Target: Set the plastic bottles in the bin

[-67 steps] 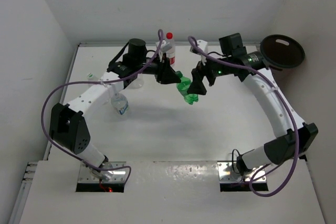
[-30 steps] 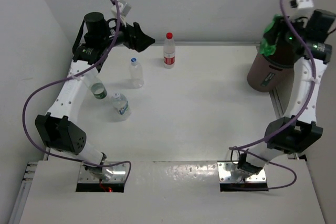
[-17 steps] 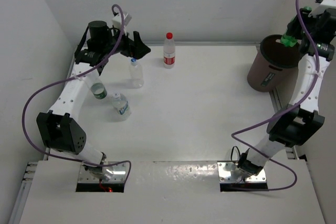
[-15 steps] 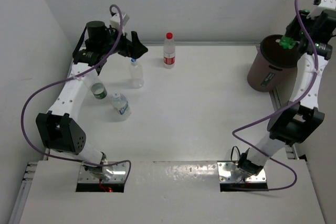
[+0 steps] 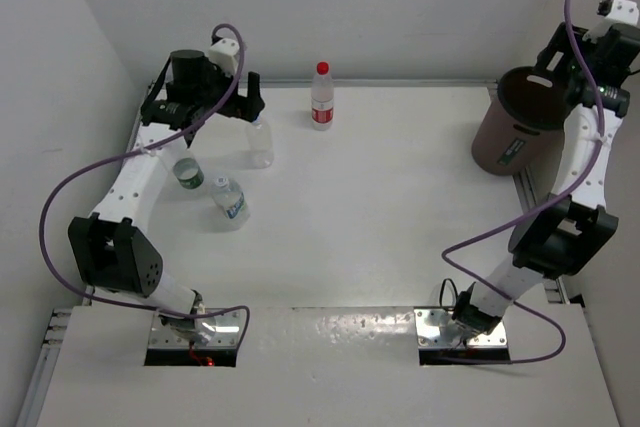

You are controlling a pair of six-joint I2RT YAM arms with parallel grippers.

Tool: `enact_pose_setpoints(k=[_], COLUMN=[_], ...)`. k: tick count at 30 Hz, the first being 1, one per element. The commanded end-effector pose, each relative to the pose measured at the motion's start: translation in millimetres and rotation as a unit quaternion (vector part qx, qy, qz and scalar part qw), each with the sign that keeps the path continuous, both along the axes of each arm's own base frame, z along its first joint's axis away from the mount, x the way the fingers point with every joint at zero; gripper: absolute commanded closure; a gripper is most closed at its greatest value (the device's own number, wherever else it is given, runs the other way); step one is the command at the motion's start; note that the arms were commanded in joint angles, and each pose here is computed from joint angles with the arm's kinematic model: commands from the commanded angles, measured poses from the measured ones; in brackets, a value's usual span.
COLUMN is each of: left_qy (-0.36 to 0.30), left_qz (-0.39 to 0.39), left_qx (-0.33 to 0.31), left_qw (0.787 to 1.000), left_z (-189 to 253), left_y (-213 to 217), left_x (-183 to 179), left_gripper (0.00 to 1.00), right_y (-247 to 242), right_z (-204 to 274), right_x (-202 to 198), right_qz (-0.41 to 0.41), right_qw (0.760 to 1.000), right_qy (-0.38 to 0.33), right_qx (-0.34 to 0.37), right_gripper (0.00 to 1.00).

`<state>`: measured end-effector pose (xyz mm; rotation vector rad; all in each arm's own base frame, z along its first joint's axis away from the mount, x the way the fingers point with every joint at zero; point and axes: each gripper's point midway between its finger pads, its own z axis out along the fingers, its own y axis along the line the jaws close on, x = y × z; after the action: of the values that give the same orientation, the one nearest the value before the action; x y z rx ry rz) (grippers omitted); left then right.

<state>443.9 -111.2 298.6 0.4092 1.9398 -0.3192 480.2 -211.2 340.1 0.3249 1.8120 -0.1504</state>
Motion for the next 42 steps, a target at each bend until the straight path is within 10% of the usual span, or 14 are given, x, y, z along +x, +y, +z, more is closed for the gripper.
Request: enact_pose_setpoints(k=[1, 22, 29, 35, 42], left_qy=[0.016, 0.06, 0.064, 0.002, 0.011], left_qz=[0.01, 0.0, -0.016, -0.098, -0.256], left_qx=[0.022, 0.029, 0.022, -0.068, -0.204], left_qw=[1.0, 0.998, 0.998, 0.993, 0.945], left_z=[-28.6, -120.3, -125.7, -29.2, 54.9], left_y=[2.1, -13.7, -20.2, -54.9, -127.7], left_x=[-0.1, 39.4, 42.0, 17.7, -57.6], left_gripper=[0.0, 0.08, 0.39, 0.56, 0.62], right_y=[39.2, 120.1, 134.3, 217.4, 366.6], right_z=[52.7, 39.5, 31.8, 12.2, -13.2], right_x=[-16.6, -38.3, -41.7, -61.4, -113.5], right_qz=[0.057, 0.183, 0.214, 0.365, 0.562], right_qw=[0.996, 0.98, 0.974, 0.931, 0.824], right_qy=[-0.069, -0.052, -0.041, 0.007, 0.05], right_qx=[0.009, 0.057, 0.054, 0.02, -0.056], right_gripper=[0.19, 0.18, 0.18, 0.15, 0.12])
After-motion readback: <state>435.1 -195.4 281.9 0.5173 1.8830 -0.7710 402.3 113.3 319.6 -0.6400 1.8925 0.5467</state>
